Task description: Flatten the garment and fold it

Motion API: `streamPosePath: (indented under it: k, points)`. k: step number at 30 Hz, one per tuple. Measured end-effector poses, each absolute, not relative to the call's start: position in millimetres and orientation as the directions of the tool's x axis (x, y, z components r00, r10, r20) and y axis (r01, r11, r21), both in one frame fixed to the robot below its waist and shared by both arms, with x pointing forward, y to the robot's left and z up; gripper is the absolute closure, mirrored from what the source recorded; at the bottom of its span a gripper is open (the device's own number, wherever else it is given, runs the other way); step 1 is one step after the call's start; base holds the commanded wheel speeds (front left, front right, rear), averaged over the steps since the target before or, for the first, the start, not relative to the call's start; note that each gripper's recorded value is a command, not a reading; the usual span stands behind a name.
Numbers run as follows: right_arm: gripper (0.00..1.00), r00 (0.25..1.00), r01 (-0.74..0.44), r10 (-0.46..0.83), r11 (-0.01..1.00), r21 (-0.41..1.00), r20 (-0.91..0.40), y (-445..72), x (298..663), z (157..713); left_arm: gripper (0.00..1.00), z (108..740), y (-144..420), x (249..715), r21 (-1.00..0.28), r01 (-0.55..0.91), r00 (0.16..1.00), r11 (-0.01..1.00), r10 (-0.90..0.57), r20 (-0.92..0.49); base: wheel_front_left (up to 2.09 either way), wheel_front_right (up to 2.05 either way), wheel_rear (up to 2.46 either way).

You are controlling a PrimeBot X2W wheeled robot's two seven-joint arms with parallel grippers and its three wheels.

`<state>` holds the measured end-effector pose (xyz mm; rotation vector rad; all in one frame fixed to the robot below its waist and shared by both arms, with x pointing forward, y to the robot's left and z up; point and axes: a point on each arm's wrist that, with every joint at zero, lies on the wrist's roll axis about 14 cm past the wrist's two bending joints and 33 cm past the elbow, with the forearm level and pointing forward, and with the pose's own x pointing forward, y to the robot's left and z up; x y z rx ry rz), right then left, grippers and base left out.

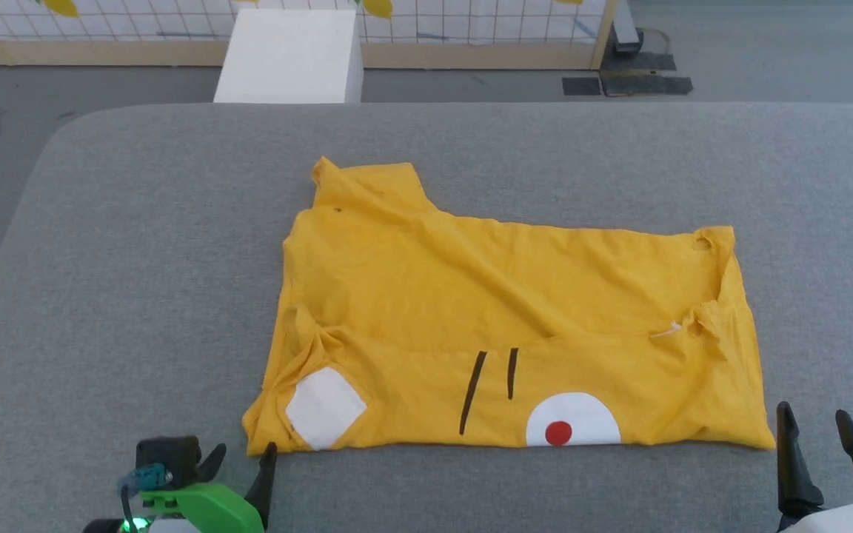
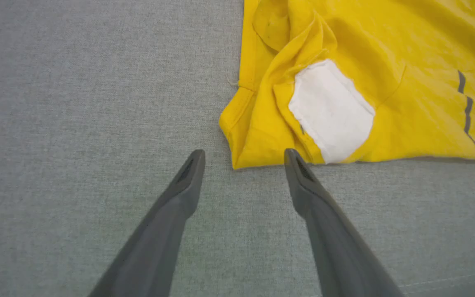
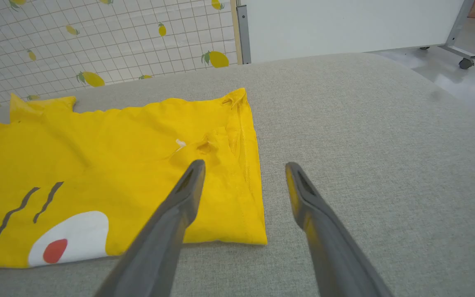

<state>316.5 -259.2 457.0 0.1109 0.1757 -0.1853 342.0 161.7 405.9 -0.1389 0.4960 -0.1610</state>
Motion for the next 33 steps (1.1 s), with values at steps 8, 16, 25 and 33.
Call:
streamPosePath:
  k: [8,16,25,33]
  points:
    - [0.0,0.952,0.235,-0.211,0.968,0.088,-0.223,-269.7,310.7,446.2,0.0,386.8,151.0,358.7,-0.216,0.134,0.794,0.967,-0.235,-0.56,0.0,0.0,0.0]
    - [0.0,0.941,0.26,-0.234,0.962,0.08,-0.246,-276.3,311.1,439.1,1.0,363.1,149.4,364.1,-0.255,0.109,0.695,0.961,-0.256,-0.671,0.0,0.0,0.0]
    - [0.0,0.899,0.212,-0.155,0.972,0.097,-0.408,-260.5,336.6,427.3,1.0,365.3,146.1,370.7,-0.289,0.096,0.726,0.953,-0.265,-0.635,0.0,0.0,0.0]
    - [0.0,0.743,0.227,-0.145,0.973,0.041,-0.654,-274.1,329.3,399.3,1.0,368.2,144.0,370.5,-0.312,0.095,0.733,0.945,-0.278,-0.621,0.0,0.0,0.0]
